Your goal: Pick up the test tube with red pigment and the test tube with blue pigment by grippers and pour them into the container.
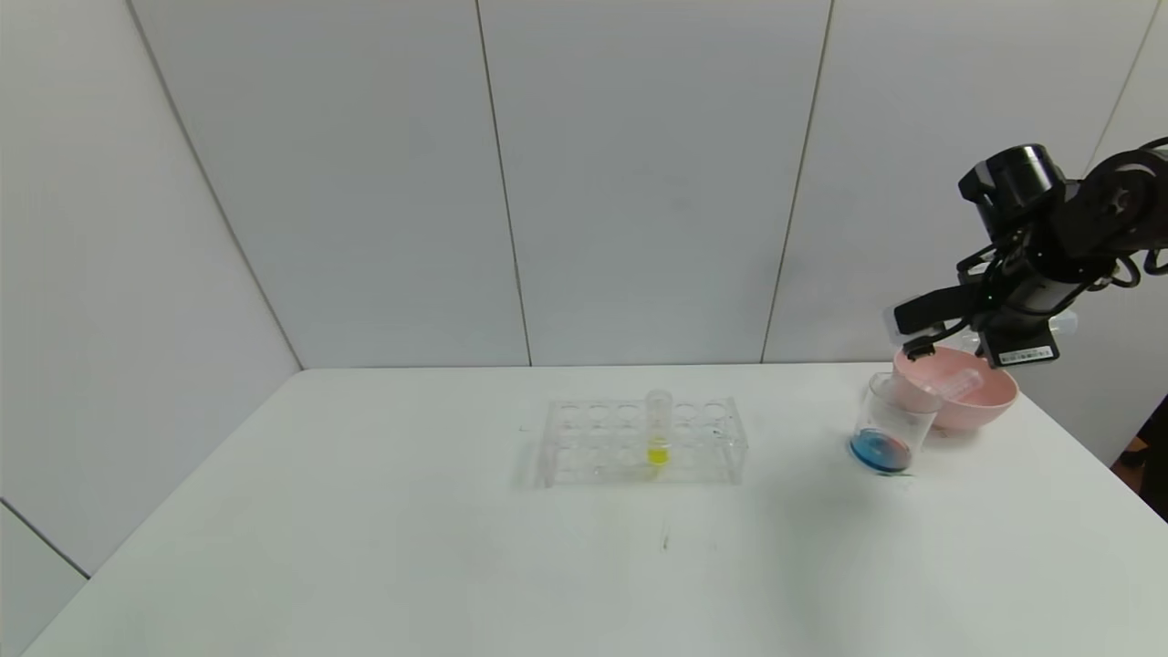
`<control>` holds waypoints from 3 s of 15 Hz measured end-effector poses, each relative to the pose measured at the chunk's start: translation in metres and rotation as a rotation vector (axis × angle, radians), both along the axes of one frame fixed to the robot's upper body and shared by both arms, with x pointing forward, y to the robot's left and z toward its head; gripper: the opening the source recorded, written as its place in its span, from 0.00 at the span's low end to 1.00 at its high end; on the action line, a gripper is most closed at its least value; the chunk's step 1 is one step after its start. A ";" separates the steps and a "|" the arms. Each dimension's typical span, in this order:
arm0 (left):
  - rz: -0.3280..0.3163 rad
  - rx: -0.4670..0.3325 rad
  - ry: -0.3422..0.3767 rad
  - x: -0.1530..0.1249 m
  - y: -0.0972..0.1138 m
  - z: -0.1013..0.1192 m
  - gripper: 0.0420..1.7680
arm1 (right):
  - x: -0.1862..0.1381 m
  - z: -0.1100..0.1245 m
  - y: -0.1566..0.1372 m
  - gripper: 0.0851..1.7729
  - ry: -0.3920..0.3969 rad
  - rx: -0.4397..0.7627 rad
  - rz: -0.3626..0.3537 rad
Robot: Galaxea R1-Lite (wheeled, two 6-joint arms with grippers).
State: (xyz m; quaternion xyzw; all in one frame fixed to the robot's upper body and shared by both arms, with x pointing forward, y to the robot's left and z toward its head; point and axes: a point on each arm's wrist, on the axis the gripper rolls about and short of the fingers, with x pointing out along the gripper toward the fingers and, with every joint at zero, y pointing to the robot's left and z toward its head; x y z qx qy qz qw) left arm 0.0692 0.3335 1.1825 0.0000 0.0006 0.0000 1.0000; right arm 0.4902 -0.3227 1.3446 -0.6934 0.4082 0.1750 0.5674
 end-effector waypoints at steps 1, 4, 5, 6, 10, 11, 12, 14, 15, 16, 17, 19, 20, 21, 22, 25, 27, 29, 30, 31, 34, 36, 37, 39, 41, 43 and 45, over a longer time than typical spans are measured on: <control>0.000 0.000 0.000 0.000 0.000 0.000 1.00 | 0.000 0.000 0.002 0.26 -0.001 -0.014 -0.004; 0.000 0.000 0.000 0.000 0.000 0.000 1.00 | -0.001 0.001 0.006 0.26 0.003 -0.056 -0.007; 0.000 0.000 0.000 0.000 0.000 0.000 1.00 | -0.001 0.001 0.006 0.26 0.003 -0.070 -0.015; 0.000 0.000 0.000 0.000 0.000 0.000 1.00 | -0.001 0.001 0.006 0.26 0.006 -0.088 -0.017; 0.000 0.000 0.000 0.000 0.000 0.000 1.00 | -0.001 0.001 0.007 0.26 0.009 -0.100 -0.012; 0.000 0.000 0.000 0.000 0.000 0.000 1.00 | -0.001 0.001 0.008 0.26 0.009 -0.102 -0.012; 0.000 0.000 0.000 0.000 0.000 0.000 1.00 | -0.001 0.001 0.008 0.26 0.008 -0.107 -0.015; 0.000 0.000 0.000 0.000 0.000 0.000 1.00 | -0.002 0.003 0.008 0.26 0.001 -0.096 -0.019; 0.000 0.000 0.000 0.000 0.000 0.000 1.00 | -0.003 0.005 0.006 0.26 -0.002 -0.086 -0.019; 0.000 0.000 0.000 0.000 0.000 0.000 1.00 | -0.005 0.006 0.004 0.26 -0.007 -0.046 -0.012; 0.000 0.000 0.000 0.000 0.000 0.000 1.00 | -0.006 0.007 -0.002 0.26 -0.017 0.039 -0.005; 0.000 0.000 0.000 0.000 0.000 0.000 1.00 | -0.011 0.008 -0.018 0.26 -0.028 0.254 -0.005; 0.000 0.000 0.000 0.000 0.000 0.000 1.00 | -0.015 0.008 -0.031 0.26 -0.021 0.351 -0.026; 0.000 0.000 0.000 0.000 0.000 0.000 1.00 | -0.019 0.007 -0.041 0.26 -0.011 0.451 -0.037; 0.000 0.000 0.000 0.000 0.000 0.000 1.00 | -0.023 0.007 -0.050 0.26 -0.005 0.578 -0.044; 0.000 0.000 0.000 0.000 0.000 0.000 1.00 | -0.041 0.002 -0.068 0.26 0.029 0.997 -0.143; 0.000 0.000 0.000 0.000 0.000 0.000 1.00 | -0.051 0.000 -0.077 0.26 -0.010 1.153 -0.207; 0.000 0.000 0.000 0.000 0.000 0.000 1.00 | -0.057 -0.006 -0.082 0.26 -0.109 1.247 -0.218; 0.000 0.000 0.000 0.000 0.000 0.000 1.00 | -0.059 -0.010 -0.083 0.26 -0.171 1.288 -0.219; 0.000 0.000 0.000 0.000 0.000 0.000 1.00 | -0.060 -0.012 -0.085 0.26 -0.255 1.333 -0.210; 0.000 0.000 0.000 0.000 0.000 0.000 1.00 | -0.073 -0.017 -0.084 0.26 -0.446 1.539 -0.244; 0.000 0.000 0.000 0.000 0.000 0.000 1.00 | -0.086 -0.021 -0.084 0.26 -0.544 1.656 -0.289; 0.000 0.000 0.000 0.000 0.000 0.000 1.00 | -0.093 -0.025 -0.085 0.26 -0.585 1.680 -0.303; 0.000 0.000 0.000 0.000 0.000 0.000 1.00 | -0.106 -0.037 -0.092 0.26 -0.662 1.687 -0.310; 0.000 0.000 -0.001 0.000 0.000 0.000 1.00 | -0.117 -0.050 -0.102 0.26 -0.704 1.678 -0.342; 0.000 0.000 0.000 0.000 0.000 0.000 1.00 | -0.122 -0.055 -0.106 0.26 -0.704 1.675 -0.368; 0.000 0.000 0.000 0.000 0.000 0.000 1.00 | -0.123 -0.057 -0.106 0.26 -0.701 1.675 -0.376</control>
